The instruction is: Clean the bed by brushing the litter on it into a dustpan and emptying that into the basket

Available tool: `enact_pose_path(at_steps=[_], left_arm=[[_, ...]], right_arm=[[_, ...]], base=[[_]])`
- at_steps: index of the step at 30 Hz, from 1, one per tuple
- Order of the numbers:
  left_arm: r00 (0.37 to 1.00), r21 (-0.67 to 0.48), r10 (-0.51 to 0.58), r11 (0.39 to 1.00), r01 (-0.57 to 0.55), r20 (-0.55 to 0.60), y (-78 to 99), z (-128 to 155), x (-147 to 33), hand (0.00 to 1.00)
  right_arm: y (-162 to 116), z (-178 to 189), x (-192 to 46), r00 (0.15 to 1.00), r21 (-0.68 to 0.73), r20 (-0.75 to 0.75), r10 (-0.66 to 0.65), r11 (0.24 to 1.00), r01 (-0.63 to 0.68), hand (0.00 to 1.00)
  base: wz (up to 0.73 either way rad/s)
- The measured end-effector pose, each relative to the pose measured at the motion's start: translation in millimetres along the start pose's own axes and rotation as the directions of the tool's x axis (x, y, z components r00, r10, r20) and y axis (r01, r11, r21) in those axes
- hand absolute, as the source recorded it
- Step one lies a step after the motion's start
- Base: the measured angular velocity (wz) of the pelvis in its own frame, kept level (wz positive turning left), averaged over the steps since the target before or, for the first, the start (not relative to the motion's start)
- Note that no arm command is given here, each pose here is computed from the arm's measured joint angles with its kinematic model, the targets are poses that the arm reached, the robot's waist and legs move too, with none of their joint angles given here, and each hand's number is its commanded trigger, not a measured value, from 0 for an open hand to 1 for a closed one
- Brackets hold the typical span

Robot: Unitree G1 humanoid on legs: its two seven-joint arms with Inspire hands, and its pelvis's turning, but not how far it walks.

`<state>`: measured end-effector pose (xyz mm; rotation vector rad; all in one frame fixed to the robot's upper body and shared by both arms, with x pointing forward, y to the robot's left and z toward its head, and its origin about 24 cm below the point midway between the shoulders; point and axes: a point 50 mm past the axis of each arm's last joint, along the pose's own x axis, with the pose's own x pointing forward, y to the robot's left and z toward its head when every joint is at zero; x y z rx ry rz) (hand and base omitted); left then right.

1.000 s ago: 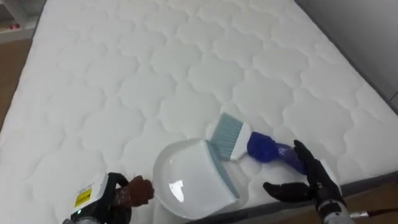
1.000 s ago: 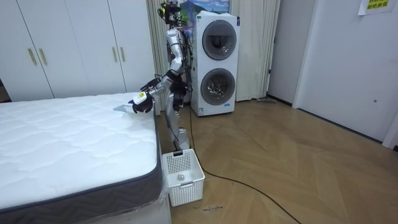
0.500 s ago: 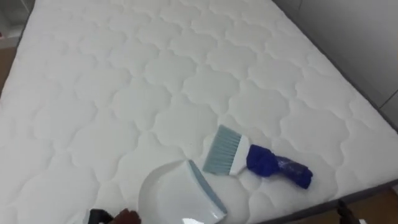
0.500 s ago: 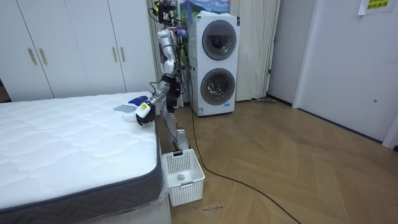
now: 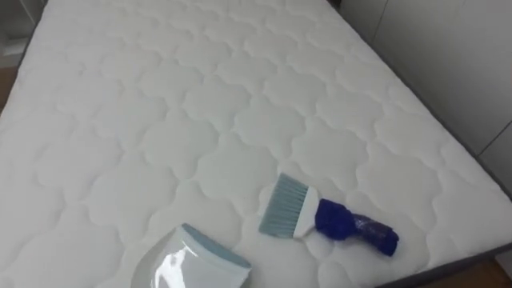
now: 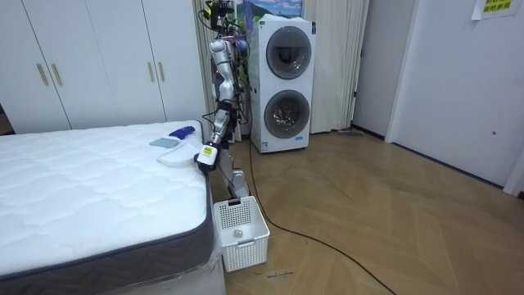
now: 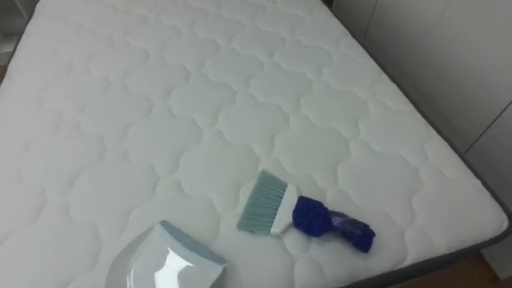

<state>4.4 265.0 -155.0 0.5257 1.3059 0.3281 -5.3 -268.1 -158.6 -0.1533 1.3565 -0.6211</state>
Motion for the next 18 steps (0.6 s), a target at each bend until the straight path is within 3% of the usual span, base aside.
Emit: enact_pose_path(at_steps=[5,10,18], left_arm=[[0.985,-0.031,-0.047,0.999,0.042,-0.168,-5.5,-24.2,-3.1,0.0],[0.957,-0.04,-0.099,0.995,0.092,-0.273,-14.3,-39.8,-8.4,0.0],[0.942,-0.055,-0.159,0.987,0.15,-0.297,-18.7,-41.0,-9.7,0.0]], right_arm=[[9.0,-0.6,-0.4,0.997,-0.337,-0.022,0.074,0.939,-0.077,0.0],[19.0,7.5,-0.5,0.989,-0.442,-0.038,0.14,0.886,-0.143,0.0],[27.2,7.8,-1.9,0.967,-0.5,-0.091,0.236,0.829,-0.25,0.0]], base=[[-0.03],[0.14],[0.11]])
